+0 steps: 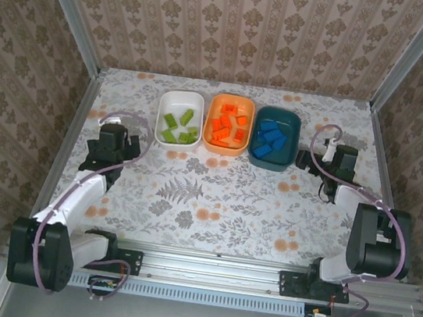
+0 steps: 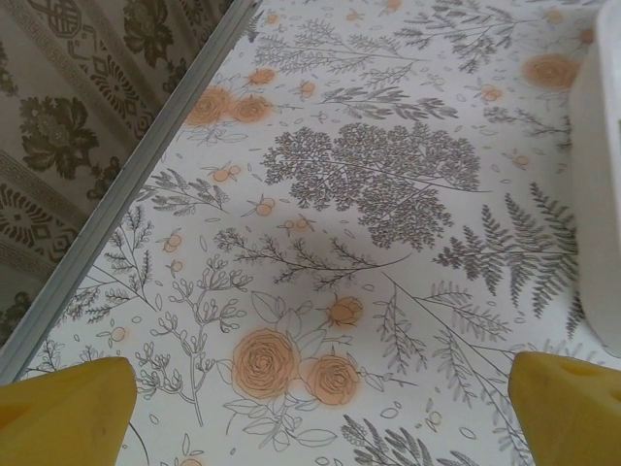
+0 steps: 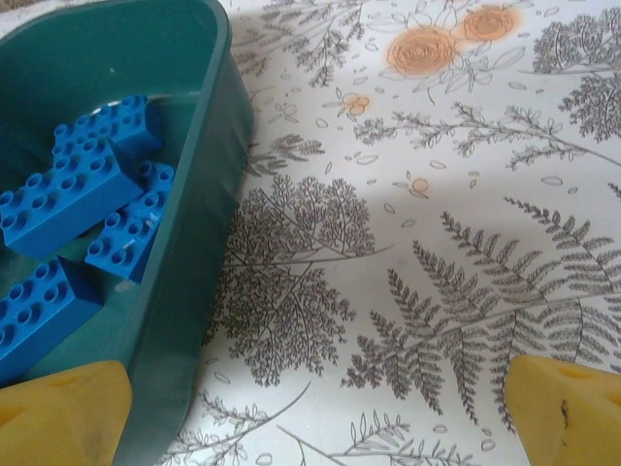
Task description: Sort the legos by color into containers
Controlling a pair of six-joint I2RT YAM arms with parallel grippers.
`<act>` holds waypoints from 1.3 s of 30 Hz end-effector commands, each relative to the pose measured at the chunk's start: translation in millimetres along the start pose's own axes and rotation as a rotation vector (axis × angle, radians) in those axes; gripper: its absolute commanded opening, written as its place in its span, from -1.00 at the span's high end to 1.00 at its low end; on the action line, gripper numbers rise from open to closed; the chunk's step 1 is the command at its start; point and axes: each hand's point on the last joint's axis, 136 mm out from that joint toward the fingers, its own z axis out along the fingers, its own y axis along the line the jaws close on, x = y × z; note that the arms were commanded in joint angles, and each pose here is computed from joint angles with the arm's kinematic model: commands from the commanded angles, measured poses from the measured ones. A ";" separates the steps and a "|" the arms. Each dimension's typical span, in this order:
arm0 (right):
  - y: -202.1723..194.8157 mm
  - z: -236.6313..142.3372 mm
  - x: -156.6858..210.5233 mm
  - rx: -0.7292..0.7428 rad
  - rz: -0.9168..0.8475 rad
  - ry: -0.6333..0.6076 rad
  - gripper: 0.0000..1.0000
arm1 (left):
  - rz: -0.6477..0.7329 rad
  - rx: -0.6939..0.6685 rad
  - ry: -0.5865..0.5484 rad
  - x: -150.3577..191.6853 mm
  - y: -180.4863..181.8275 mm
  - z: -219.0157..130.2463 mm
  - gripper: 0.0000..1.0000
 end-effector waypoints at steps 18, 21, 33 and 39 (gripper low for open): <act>-0.3 10.1 -19.2 -0.011 -0.004 -0.102 -1.00 | 0.076 -0.017 -0.055 -1.7 2.2 37.0 -1.00; 0.0 8.9 -19.8 -0.011 -0.004 -0.109 -1.00 | 0.074 0.020 -0.082 -3.7 -4.3 41.3 -1.00; -0.1 8.4 -19.4 -0.009 -0.007 -0.112 -1.00 | 0.093 0.087 -0.096 -7.4 -19.9 70.0 -0.99; 0.7 8.5 -19.5 -0.008 -0.011 -0.113 -1.00 | 0.109 0.135 -0.137 -9.9 -23.6 74.8 -0.99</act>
